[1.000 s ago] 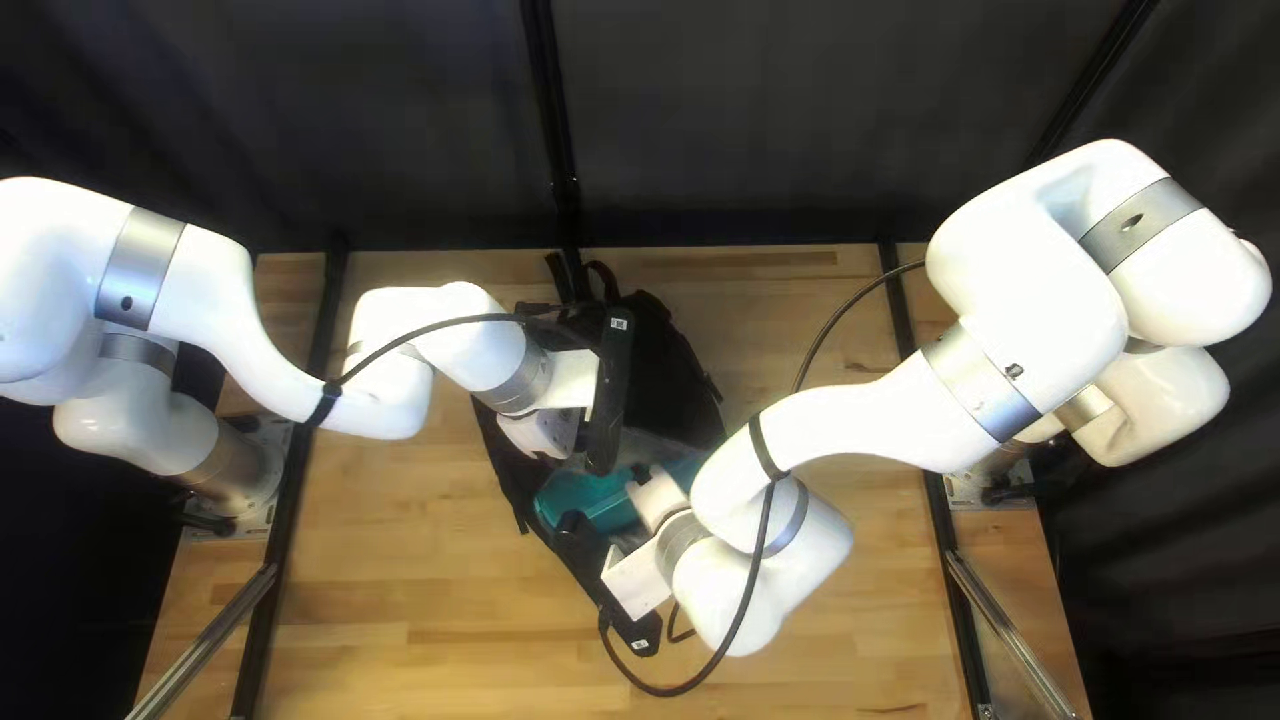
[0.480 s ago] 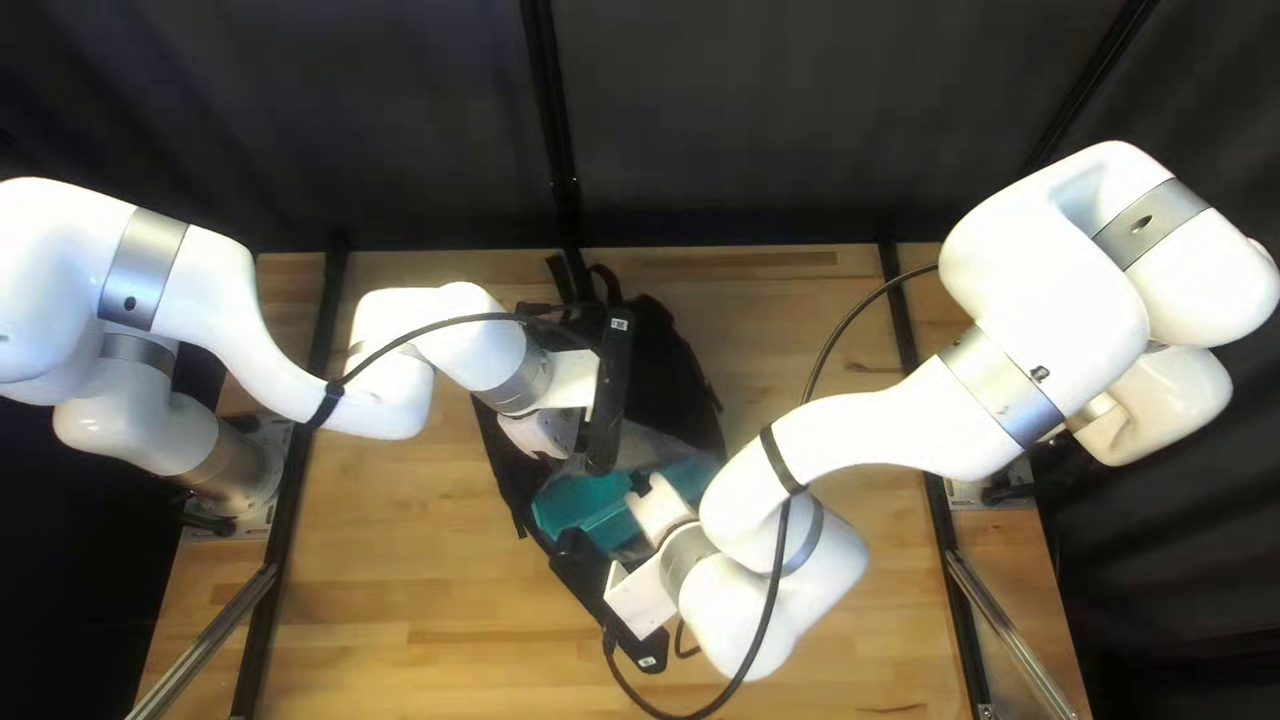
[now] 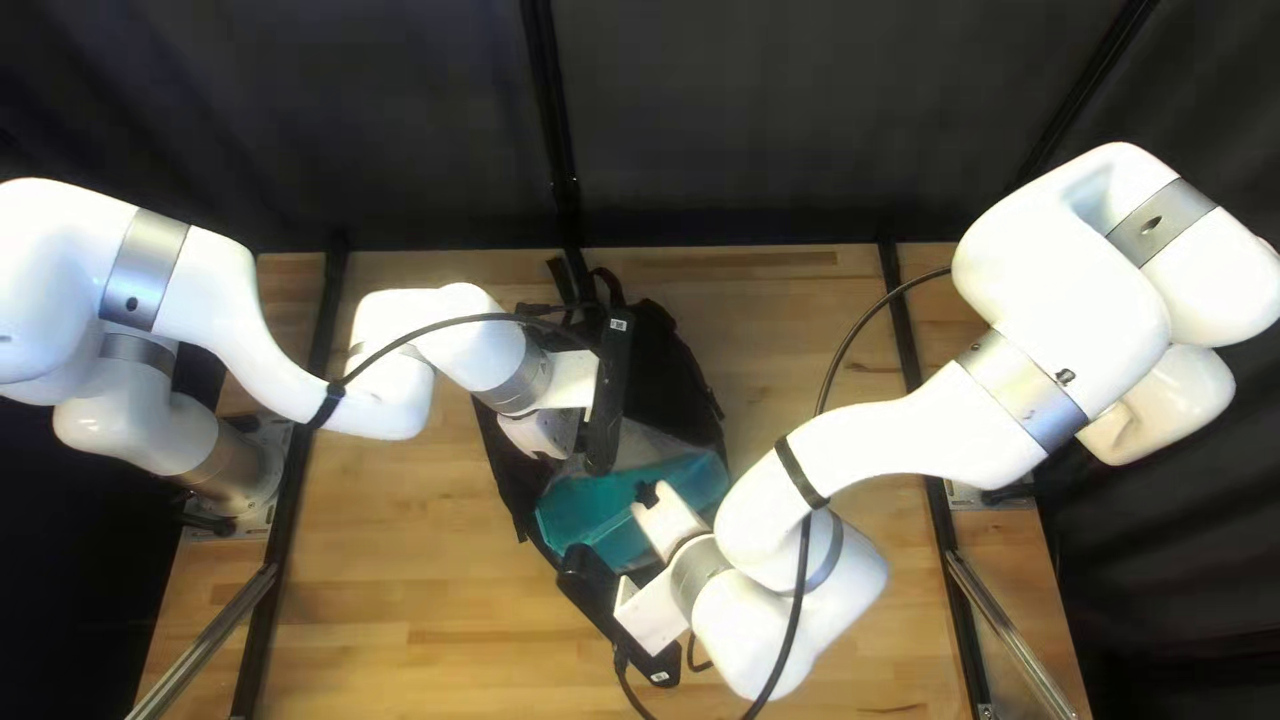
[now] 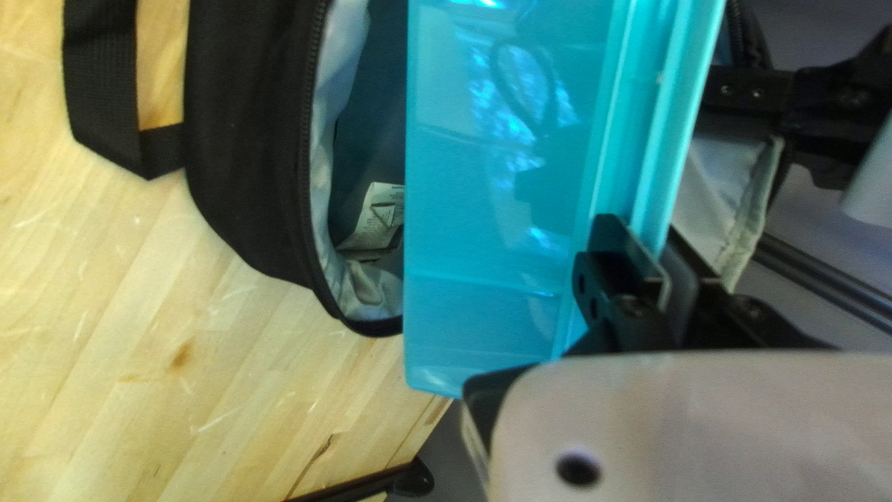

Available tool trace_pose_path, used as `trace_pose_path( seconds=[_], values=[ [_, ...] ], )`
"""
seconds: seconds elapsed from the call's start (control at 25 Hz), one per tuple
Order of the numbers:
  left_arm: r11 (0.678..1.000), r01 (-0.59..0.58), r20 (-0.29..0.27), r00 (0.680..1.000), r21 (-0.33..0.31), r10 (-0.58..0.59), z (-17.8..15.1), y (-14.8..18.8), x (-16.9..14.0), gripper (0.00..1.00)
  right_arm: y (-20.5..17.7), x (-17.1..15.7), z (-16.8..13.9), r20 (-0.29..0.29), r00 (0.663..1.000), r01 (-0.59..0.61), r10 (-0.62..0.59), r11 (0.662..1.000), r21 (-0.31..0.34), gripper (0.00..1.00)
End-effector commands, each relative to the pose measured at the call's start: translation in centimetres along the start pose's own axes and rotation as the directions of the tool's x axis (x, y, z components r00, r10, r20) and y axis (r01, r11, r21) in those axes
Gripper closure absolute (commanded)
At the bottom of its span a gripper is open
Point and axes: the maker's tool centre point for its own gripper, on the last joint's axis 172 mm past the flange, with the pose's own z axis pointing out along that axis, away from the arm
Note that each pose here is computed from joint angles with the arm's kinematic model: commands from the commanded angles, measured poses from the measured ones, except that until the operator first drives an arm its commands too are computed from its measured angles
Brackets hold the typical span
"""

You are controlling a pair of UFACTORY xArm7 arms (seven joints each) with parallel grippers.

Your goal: Remove a lunch box from a kids backpack

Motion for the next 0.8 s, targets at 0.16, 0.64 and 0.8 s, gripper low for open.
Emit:
trace_pose_path(
  seconds=[0.16,0.64,0.8],
  values=[
    [1.0,0.0,-0.001,1.0,0.001,0.0,0.1,0.0,0.0,1.0,0.4,-0.3,-1.9,0.001,1.0,0.021,-0.021,1.0,-0.015,1.0],
    [1.0,0.003,0.0,1.0,0.0,-0.003,0.4,-0.1,-0.5,1.0,0.8,-1.0,-5.2,0.006,0.997,0.072,-0.072,0.997,-0.04,1.0],
    [1.0,0.004,-0.001,1.0,-0.002,-0.004,0.5,0.0,-0.7,1.0,0.5,-1.8,-6.1,0.01,0.996,0.086,-0.085,0.995,-0.045,1.0]
  ],
)
